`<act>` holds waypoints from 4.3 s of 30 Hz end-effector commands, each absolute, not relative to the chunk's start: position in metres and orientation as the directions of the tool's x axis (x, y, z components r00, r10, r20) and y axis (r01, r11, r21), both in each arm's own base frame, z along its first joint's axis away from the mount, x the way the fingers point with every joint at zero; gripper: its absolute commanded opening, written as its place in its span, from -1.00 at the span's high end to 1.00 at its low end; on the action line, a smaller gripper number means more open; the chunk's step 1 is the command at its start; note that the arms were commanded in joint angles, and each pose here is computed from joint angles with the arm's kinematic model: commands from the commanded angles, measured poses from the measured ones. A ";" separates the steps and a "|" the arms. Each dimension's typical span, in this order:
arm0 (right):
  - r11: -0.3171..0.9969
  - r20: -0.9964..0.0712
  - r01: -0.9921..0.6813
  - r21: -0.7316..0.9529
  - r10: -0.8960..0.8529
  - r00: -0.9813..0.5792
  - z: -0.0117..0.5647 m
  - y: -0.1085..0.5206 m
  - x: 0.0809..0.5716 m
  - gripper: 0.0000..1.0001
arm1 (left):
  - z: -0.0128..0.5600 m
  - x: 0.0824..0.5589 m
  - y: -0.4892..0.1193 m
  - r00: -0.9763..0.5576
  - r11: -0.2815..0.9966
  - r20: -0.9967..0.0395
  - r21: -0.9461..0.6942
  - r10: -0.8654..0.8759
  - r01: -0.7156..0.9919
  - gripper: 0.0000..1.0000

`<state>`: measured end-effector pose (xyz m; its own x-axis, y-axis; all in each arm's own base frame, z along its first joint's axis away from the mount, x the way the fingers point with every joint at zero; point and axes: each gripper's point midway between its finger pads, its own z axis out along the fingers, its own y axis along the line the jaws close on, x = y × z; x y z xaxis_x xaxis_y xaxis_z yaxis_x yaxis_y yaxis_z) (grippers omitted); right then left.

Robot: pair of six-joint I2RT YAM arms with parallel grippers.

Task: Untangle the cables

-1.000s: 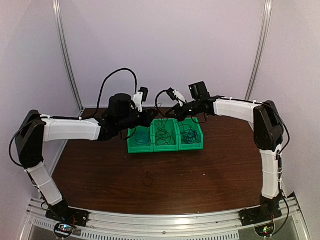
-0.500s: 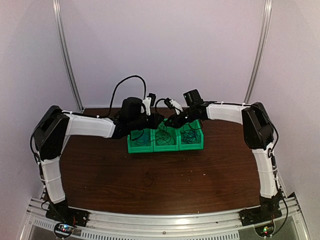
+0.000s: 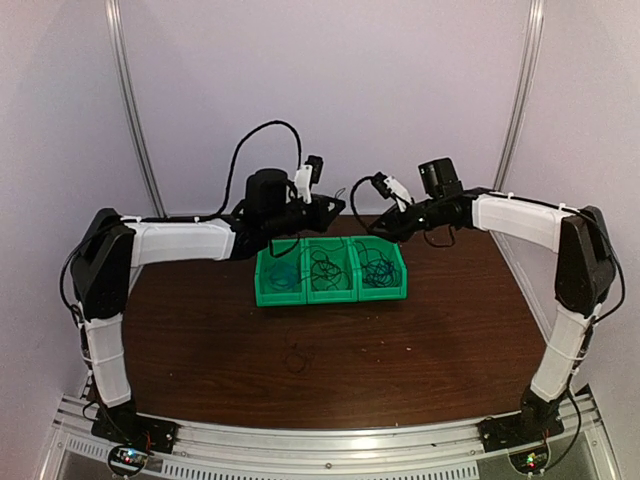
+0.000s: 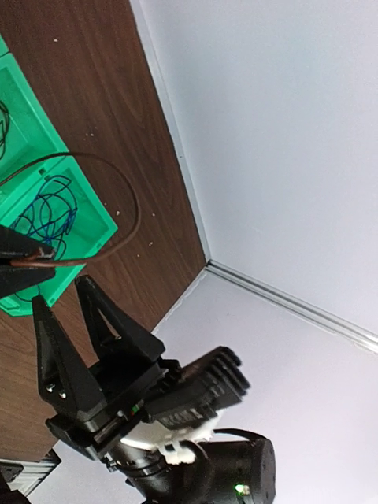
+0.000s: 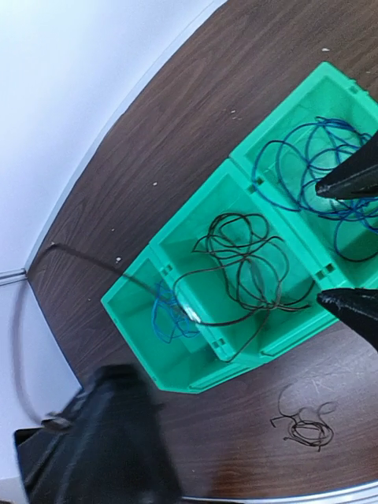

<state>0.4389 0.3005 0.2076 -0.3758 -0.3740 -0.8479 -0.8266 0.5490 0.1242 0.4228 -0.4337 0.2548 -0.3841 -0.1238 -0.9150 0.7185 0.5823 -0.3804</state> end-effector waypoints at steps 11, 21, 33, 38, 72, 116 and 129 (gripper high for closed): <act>0.624 -0.867 -0.779 0.063 -0.352 -0.352 0.204 0.186 0.370 0.20 | 0.333 0.394 -0.464 -0.134 0.526 -0.985 -0.173 -0.112 0.833 1.00; 0.673 -0.897 -0.736 0.068 -0.281 -0.340 0.207 0.146 0.364 0.20 | 0.288 0.402 -0.466 -0.226 0.528 -0.969 -0.246 -0.103 0.812 1.00; 0.673 -0.894 -0.737 0.063 -0.291 -0.342 0.199 0.142 0.365 0.19 | 0.263 0.430 -0.466 -0.320 0.455 -0.932 -0.363 -0.172 0.813 1.00; 0.685 -0.896 -0.725 0.066 -0.279 -0.346 0.200 0.135 0.366 0.20 | 0.270 0.433 -0.488 -0.346 0.357 -0.916 -0.398 -0.203 0.845 1.00; 0.675 -0.881 -0.728 0.122 -0.264 -0.392 0.186 0.130 0.367 0.20 | 0.264 0.404 -0.460 -0.282 0.409 -0.932 -0.355 -0.229 0.841 1.00; 0.588 -0.875 -0.805 0.084 -0.343 -0.342 0.204 0.184 0.376 0.20 | 0.142 0.416 -0.415 -0.675 0.669 -0.717 -0.417 0.173 0.615 1.00; 0.510 -0.880 -0.857 0.067 -0.375 -0.292 0.228 0.221 0.379 0.20 | 0.167 0.411 -0.387 -0.667 0.744 -0.709 -0.315 0.228 0.589 0.00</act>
